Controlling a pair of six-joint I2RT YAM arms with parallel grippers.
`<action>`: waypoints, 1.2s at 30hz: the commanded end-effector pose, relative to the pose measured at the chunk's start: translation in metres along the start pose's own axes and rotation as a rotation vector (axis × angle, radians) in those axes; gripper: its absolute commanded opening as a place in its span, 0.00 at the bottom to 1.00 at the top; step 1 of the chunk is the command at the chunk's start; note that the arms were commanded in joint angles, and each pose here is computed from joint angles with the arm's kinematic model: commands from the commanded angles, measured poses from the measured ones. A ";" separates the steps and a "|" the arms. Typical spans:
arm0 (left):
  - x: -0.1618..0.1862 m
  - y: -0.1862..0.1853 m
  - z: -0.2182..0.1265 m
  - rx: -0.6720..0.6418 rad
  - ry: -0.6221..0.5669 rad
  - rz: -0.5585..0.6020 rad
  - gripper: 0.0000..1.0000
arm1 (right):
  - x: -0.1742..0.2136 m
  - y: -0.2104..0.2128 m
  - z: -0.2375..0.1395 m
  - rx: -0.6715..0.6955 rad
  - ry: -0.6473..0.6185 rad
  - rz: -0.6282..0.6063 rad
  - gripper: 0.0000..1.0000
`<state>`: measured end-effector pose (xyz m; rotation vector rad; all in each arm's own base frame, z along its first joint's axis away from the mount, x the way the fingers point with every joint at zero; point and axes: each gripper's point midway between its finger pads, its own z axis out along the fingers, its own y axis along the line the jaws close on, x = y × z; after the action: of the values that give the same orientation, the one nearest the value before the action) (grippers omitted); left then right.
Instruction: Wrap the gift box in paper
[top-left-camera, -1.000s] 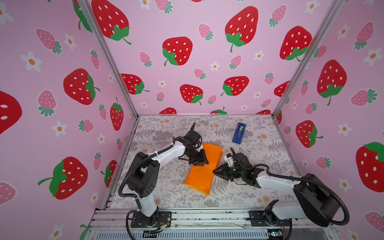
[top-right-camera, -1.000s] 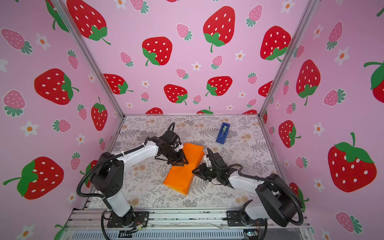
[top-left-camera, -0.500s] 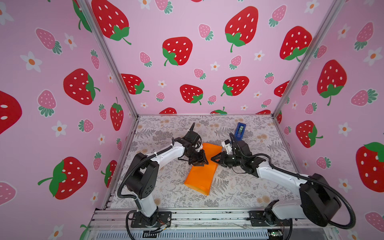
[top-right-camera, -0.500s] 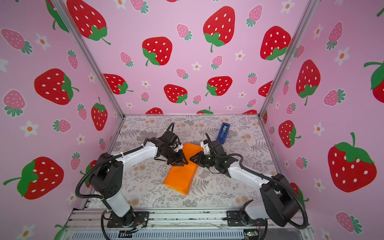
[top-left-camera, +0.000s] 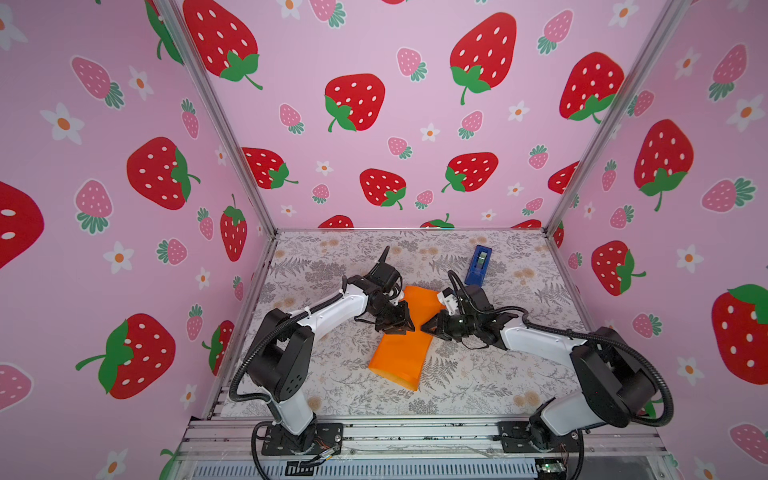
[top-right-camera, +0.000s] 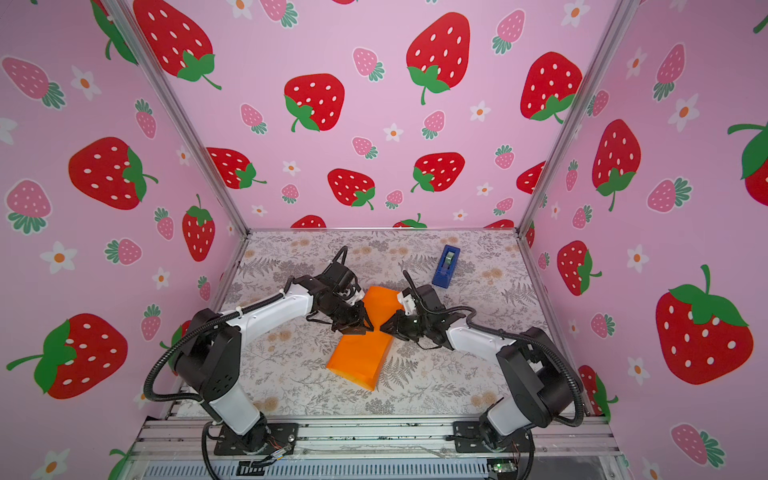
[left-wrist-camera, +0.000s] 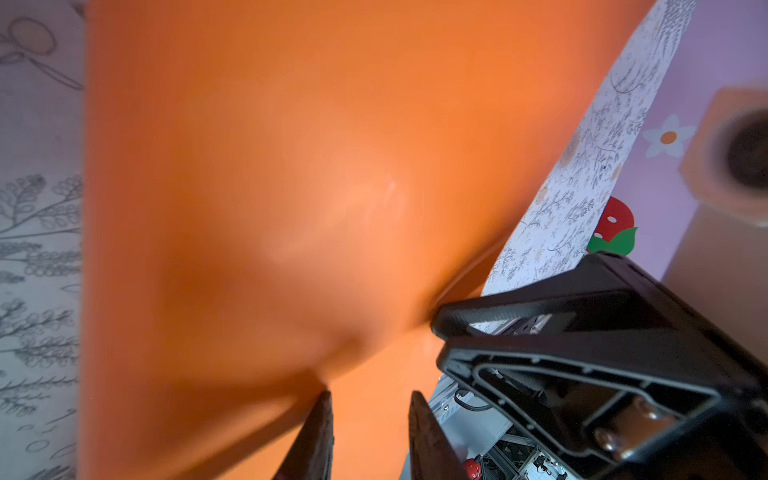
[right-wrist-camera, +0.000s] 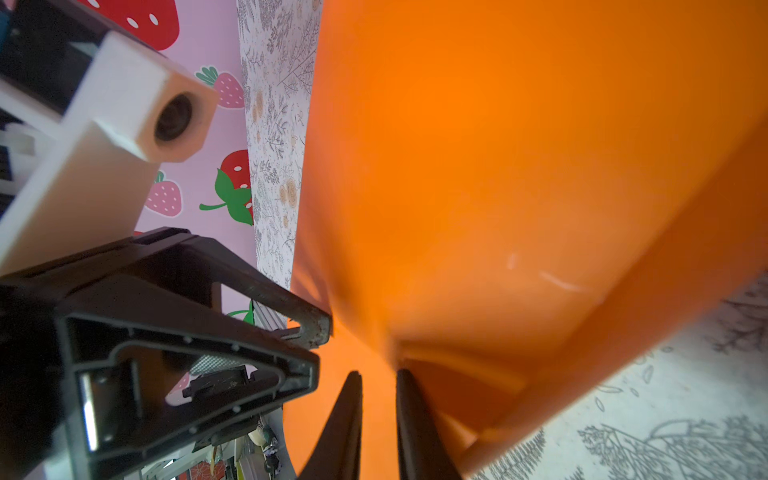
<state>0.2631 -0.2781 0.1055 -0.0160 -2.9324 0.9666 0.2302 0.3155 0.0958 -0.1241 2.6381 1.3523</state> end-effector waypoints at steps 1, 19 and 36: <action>0.006 -0.009 -0.015 0.005 -0.014 -0.009 0.33 | 0.016 -0.032 0.002 0.093 0.038 0.044 0.20; 0.026 0.030 0.028 -0.078 0.083 -0.061 0.31 | -0.021 0.007 -0.030 -0.006 -0.056 -0.046 0.22; 0.028 0.040 0.033 -0.108 0.091 -0.063 0.30 | -0.206 -0.056 -0.156 -0.017 -0.400 -0.013 0.32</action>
<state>0.2479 -0.2826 0.0943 -0.0156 -2.8891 0.9775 0.4097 0.1679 0.1912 0.1135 2.2646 1.2172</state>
